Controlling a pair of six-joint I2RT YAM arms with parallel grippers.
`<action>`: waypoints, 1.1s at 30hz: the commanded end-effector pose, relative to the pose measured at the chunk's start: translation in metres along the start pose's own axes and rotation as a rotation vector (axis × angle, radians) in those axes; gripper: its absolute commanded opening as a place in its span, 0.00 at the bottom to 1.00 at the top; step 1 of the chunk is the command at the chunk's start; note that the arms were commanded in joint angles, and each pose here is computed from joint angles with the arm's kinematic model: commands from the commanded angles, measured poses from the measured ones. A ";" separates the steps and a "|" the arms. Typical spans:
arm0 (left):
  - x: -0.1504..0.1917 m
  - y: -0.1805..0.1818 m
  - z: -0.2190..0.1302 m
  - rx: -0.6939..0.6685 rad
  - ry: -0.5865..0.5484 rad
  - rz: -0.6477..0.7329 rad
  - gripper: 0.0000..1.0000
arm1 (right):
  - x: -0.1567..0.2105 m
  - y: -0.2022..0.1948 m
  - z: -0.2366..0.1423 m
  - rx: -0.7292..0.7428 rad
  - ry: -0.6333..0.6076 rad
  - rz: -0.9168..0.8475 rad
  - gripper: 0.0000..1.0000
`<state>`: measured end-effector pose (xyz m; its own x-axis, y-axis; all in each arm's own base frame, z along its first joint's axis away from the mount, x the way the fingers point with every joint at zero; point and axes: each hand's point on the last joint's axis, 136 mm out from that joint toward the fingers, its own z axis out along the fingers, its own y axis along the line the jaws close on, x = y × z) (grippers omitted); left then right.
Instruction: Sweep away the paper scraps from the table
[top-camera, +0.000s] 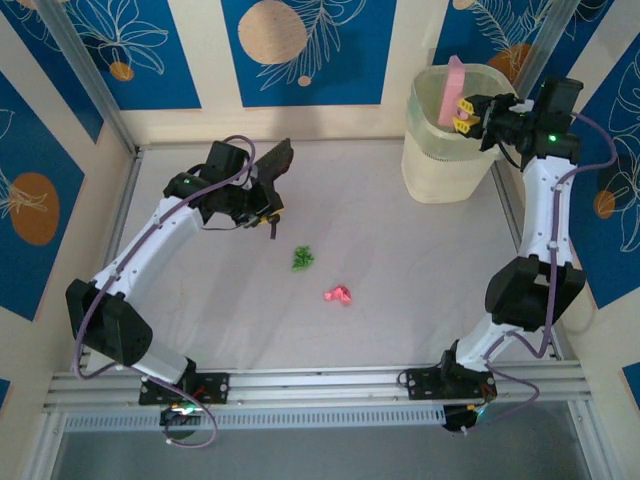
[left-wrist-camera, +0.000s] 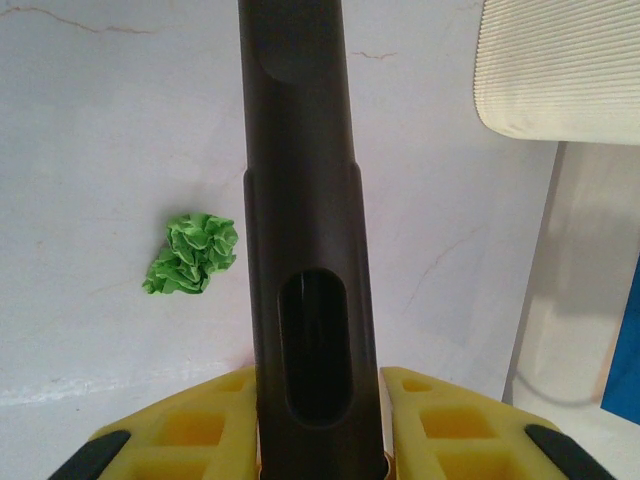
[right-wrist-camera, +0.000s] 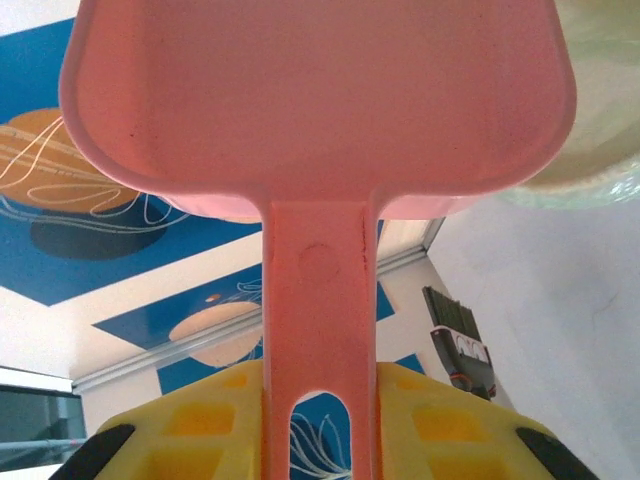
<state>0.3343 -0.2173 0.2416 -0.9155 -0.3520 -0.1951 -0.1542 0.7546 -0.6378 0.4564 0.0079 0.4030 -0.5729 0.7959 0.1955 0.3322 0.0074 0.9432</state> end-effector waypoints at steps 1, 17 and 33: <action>-0.007 -0.012 -0.004 0.022 -0.033 0.036 0.00 | 0.038 0.037 -0.024 -0.058 -0.041 -0.259 0.00; 0.014 0.011 0.002 -0.058 0.072 0.033 0.00 | 0.178 -0.065 0.008 0.307 0.157 -1.015 0.00; 0.104 0.020 -0.036 0.007 0.228 0.384 0.00 | 0.184 -0.210 -0.028 0.849 0.297 -0.861 0.00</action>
<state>0.2612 -0.2098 0.2250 -0.9799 -0.0901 -0.1782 0.0237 0.8336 -0.5518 0.2637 0.1517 0.2582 -0.9559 0.1429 -0.2565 0.0249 0.9100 0.4140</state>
